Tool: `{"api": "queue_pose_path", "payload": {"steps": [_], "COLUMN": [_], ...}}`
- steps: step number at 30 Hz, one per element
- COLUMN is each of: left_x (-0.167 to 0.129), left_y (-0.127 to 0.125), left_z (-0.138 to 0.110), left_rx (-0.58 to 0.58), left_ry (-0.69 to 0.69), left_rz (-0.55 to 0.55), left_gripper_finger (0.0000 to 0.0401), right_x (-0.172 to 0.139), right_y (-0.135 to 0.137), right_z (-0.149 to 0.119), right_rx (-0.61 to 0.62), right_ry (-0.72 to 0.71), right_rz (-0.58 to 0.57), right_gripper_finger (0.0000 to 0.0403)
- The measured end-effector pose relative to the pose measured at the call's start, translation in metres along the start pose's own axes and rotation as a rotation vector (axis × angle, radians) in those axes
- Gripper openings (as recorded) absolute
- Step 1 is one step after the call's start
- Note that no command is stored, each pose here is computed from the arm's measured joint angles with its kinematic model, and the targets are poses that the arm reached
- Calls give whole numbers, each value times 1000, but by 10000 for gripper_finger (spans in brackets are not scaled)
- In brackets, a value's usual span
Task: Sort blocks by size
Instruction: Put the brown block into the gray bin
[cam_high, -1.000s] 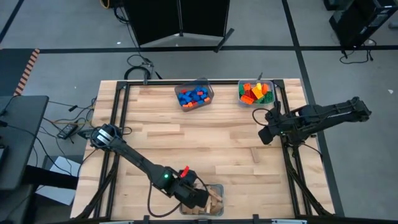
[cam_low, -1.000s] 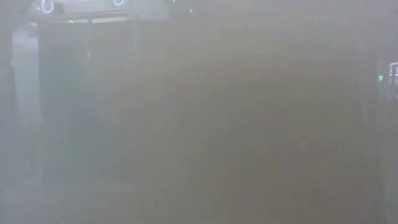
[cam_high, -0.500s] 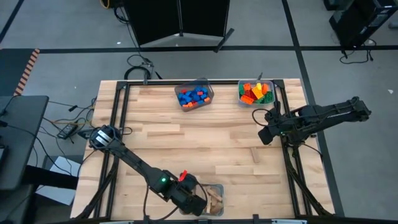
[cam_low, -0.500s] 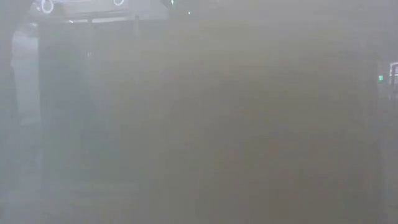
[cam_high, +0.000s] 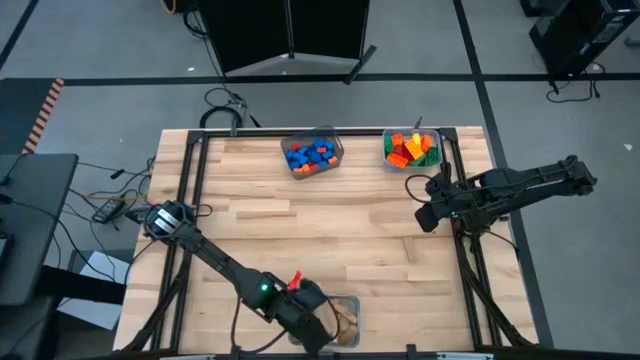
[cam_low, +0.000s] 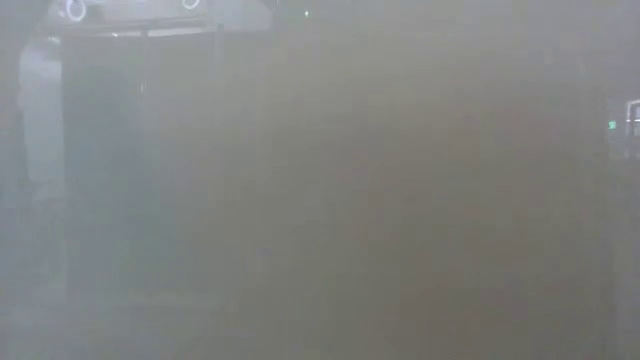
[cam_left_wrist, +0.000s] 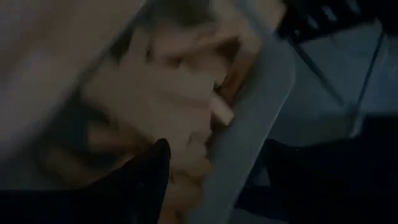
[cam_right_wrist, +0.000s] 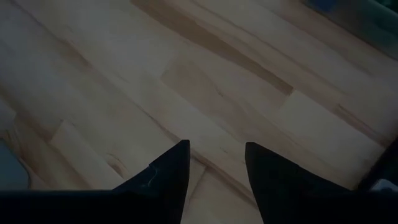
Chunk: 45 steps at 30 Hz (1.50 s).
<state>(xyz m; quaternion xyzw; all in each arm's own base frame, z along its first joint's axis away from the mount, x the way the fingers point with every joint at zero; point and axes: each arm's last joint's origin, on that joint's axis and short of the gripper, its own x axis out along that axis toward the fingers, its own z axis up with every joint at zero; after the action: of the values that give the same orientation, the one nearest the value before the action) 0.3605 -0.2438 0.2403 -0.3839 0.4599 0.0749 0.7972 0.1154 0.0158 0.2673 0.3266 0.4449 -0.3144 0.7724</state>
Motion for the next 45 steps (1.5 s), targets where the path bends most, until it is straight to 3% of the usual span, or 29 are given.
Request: {"api": "queue_pose_path", "payload": {"steps": [4,12,17,22,27,32,38,45], "left_x": [-9,-7,-27,-78,-133,-168,-182,-166], "left_y": [-1,16,44,105,182,238,283,314], "left_z": [16,54,75,81,67,49,32,18], "left_rx": [254,540,677,700,680,689,651,678], "left_ry": [-63,-80,-37,-105,-314,-516,-628,-679], "left_rz": [-24,35,74,92,223,327,388,288], "left_gripper_finger": [264,264,264,264,264,264,264,264], "right_x": [0,5,15,29,46,63,75,82], "right_y": [2,17,33,48,59,64,65,58], "right_z": [1,7,13,19,22,21,24,33], "right_rx": [7,34,50,94,198,257,376,468], "right_ry": [-12,-50,-94,-115,-95,-35,56,189], "right_rz": [23,97,118,124,85,25,-1,3], "right_gripper_finger": [171,170,171,170,172,188,229,274]}}
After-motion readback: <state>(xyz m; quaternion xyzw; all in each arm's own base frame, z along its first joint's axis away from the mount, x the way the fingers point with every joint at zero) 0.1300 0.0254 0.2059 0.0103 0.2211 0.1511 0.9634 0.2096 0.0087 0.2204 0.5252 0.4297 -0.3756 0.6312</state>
